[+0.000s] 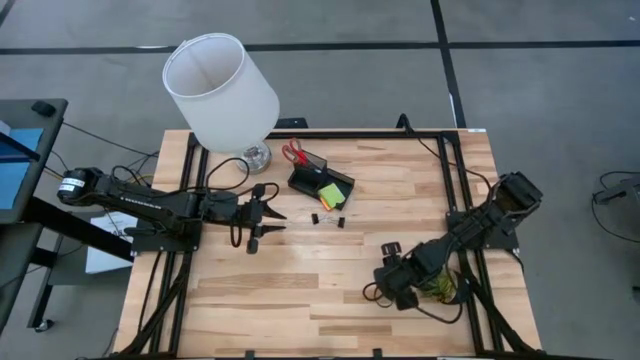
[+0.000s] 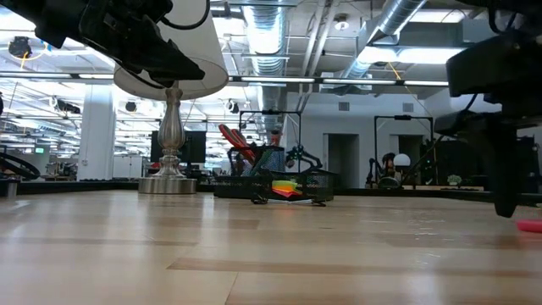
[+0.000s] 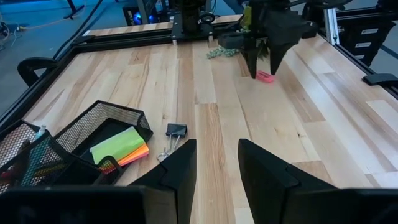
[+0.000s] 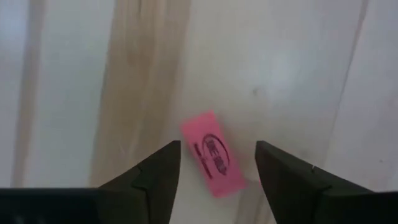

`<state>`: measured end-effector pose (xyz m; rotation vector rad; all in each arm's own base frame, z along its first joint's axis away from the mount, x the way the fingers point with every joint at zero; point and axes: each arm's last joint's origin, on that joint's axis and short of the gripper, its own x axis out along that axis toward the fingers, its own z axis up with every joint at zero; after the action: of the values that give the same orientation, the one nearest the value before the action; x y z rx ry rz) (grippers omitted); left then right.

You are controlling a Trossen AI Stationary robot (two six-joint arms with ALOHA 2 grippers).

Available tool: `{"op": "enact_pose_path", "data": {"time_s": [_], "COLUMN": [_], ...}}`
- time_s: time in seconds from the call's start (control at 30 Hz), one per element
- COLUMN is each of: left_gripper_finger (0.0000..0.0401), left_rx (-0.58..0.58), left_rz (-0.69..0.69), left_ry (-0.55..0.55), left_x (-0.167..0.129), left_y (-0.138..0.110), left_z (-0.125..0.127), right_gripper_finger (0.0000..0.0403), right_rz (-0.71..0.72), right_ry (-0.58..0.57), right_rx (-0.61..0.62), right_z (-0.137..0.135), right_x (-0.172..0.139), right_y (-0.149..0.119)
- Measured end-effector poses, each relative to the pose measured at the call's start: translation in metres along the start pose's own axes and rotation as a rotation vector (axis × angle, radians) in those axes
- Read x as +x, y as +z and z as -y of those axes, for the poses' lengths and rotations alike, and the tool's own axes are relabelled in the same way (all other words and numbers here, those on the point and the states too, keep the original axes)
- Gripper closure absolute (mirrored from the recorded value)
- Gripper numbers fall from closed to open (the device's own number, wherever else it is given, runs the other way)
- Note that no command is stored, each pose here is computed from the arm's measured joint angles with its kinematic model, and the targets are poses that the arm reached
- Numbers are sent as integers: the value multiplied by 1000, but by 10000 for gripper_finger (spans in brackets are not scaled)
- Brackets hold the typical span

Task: Pick and place office supplies into organizer
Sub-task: Put the pink eraser into the black desk organizer

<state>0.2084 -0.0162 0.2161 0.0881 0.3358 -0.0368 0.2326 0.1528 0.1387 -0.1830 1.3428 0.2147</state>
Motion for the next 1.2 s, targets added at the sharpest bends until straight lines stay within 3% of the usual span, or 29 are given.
{"op": "enact_pose_path", "data": {"time_s": [0.3, 0.6, 0.97, 1.2], "left_gripper_finger": [289, 289, 289, 289], "left_rx": [0, 3, -5, -6], "left_rz": [-7, -50, -46, -39], "left_ry": [0, -3, -3, -2], "left_x": [0, 0, 0, 0], "left_y": [-1, -5, -4, -4], "left_z": [0, 0, 0, 0], "right_gripper_finger": [200, 224, 343, 355], "right_rz": [-29, -67, -72, -58], "right_ry": [-17, -3, 59, 34], "right_rx": [-43, -55, -66, 31], "right_z": [14, 11, 16, 28], "right_x": [5, 14, 16, 11], "right_y": [0, -1, 1, 13]}}
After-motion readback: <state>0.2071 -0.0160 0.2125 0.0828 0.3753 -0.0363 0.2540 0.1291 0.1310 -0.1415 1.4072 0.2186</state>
